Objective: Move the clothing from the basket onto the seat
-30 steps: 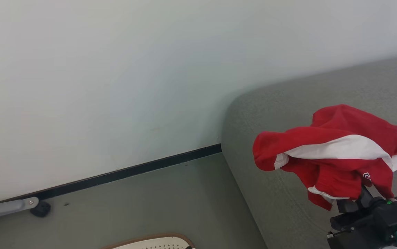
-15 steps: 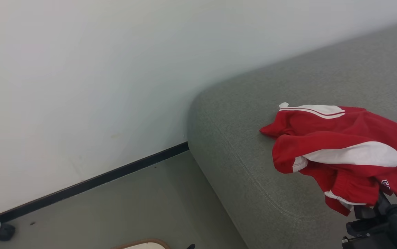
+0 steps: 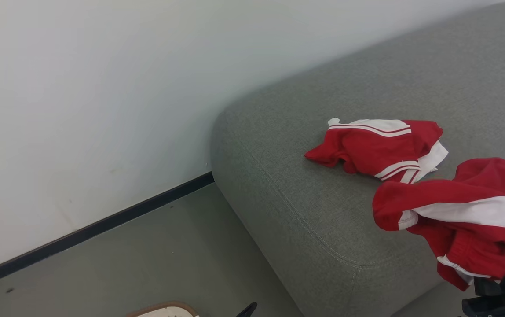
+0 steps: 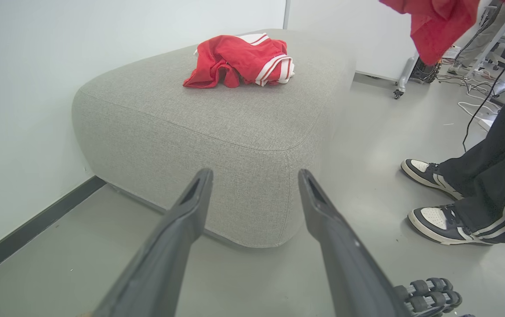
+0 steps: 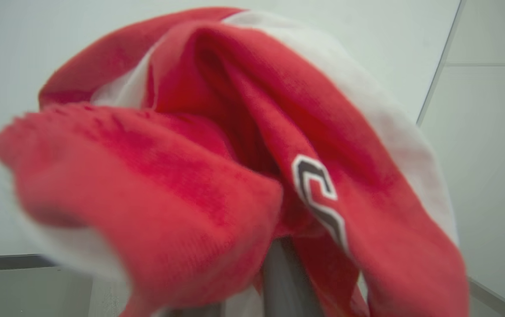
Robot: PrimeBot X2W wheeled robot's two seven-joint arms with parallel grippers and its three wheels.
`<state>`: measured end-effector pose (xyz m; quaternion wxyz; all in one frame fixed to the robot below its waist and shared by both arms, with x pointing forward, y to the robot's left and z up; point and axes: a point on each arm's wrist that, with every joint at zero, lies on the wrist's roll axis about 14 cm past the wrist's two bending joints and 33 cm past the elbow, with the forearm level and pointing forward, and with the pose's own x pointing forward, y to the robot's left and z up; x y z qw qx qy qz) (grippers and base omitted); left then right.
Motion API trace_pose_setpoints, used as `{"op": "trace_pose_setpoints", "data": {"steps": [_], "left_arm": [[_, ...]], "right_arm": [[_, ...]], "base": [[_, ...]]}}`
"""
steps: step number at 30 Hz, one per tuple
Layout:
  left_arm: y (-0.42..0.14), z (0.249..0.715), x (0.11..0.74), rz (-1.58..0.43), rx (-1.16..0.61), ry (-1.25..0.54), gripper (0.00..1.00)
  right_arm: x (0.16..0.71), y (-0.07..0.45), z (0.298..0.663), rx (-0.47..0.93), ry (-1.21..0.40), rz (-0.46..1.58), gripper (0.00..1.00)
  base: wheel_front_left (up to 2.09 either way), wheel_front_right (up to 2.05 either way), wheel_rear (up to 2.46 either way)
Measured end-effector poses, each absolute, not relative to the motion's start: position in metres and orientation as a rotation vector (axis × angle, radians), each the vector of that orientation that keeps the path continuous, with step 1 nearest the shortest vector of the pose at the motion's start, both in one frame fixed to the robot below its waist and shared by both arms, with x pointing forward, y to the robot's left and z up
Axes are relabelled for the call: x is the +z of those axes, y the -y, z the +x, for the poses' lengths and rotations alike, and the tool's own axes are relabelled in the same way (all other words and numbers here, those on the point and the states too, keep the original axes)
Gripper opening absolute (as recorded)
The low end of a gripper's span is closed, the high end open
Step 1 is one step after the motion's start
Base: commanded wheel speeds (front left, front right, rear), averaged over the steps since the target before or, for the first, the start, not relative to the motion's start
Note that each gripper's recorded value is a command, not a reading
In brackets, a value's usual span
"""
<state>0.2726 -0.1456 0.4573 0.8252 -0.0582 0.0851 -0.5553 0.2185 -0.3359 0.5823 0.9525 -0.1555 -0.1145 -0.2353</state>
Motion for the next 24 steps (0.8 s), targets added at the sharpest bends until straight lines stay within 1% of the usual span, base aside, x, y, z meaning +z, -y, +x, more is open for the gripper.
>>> {"op": "trace_pose_setpoints", "data": {"steps": [15,21,24], "left_arm": [[0.147,0.278,0.455,-0.128,-1.176,-0.187,1.0],[0.145,0.271,0.451,-0.137,-1.186,-0.202,1.0],[0.14,0.271,0.446,-0.112,-1.204,-0.2,1.0]], "right_arm": [[0.569,0.348,0.214,-0.541,0.196,-0.259,0.0],[0.562,0.367,0.206,-0.604,0.178,-0.208,0.0],[0.557,0.373,0.21,-0.612,0.161,-0.187,0.0]], "base": [[0.0,0.0,0.0],[0.0,0.0,0.0],[0.0,0.0,0.0]]}}
